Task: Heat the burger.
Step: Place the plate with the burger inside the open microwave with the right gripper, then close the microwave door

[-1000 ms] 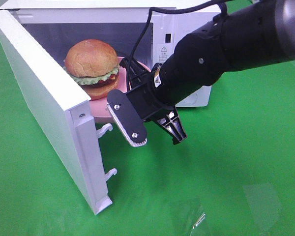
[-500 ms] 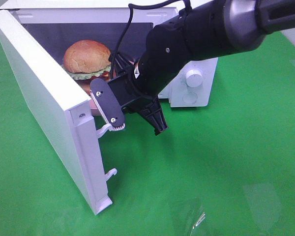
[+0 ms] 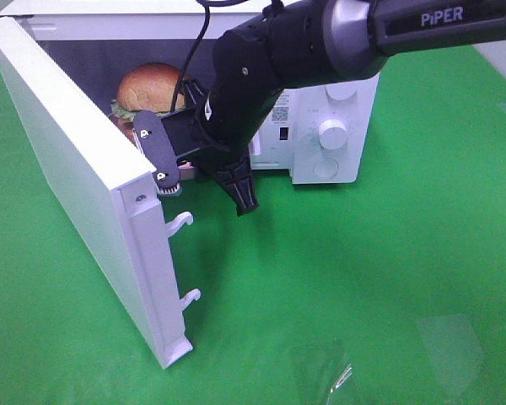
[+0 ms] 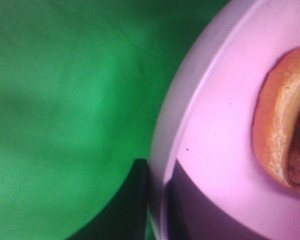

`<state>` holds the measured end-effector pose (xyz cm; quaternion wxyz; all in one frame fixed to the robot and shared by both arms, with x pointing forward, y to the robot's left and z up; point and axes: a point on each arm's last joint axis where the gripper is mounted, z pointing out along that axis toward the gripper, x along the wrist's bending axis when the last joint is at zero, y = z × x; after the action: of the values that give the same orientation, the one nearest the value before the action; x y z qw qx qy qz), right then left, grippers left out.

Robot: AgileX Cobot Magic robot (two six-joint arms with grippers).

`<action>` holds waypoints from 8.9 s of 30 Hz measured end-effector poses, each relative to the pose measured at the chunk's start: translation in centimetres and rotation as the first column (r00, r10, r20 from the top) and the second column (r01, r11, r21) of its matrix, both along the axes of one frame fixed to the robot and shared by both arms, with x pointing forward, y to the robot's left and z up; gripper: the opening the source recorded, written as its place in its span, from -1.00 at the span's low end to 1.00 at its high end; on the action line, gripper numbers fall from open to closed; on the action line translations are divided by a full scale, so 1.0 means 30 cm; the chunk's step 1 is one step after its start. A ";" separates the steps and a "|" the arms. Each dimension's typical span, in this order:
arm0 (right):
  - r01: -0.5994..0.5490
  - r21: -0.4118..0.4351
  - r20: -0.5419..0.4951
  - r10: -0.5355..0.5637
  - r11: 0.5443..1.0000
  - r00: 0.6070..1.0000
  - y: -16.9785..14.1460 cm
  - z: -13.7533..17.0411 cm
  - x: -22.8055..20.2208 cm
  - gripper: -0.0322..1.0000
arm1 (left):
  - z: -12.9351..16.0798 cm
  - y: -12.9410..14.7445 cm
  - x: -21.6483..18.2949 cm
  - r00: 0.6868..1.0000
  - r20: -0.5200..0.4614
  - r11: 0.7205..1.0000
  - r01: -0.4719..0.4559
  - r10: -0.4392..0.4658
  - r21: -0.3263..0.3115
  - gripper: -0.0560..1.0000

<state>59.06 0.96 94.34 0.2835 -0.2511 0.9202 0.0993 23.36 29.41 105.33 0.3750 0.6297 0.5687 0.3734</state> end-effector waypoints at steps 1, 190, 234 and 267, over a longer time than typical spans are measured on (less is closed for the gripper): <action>0.000 0.000 0.000 0.000 1.000 1.000 0.000 0.000 0.000 -0.79 | 0.000 0.000 0.000 1.000 0.000 1.000 0.000 0.000 0.000 0.96; 0.883 0.393 -0.701 -0.705 -0.256 0.107 -1.009 0.377 -1.008 0.53 | 0.000 0.001 0.000 1.000 0.000 1.000 -0.002 0.002 0.002 0.96; 0.651 0.634 -0.696 -0.675 -0.417 0.245 -1.052 0.387 -1.189 0.53 | 0.000 0.001 0.000 1.000 0.000 1.000 -0.002 0.002 0.002 0.96; 0.651 0.634 -0.696 -0.675 -0.417 0.245 -1.052 0.387 -1.189 0.53 | 0.000 0.001 0.000 1.000 0.000 1.000 -0.002 0.002 0.002 0.96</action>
<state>23.40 -30.59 105.94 0.3683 0.5918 0.5908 0.4063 23.36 29.44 105.33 0.3738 0.6297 0.5687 0.3744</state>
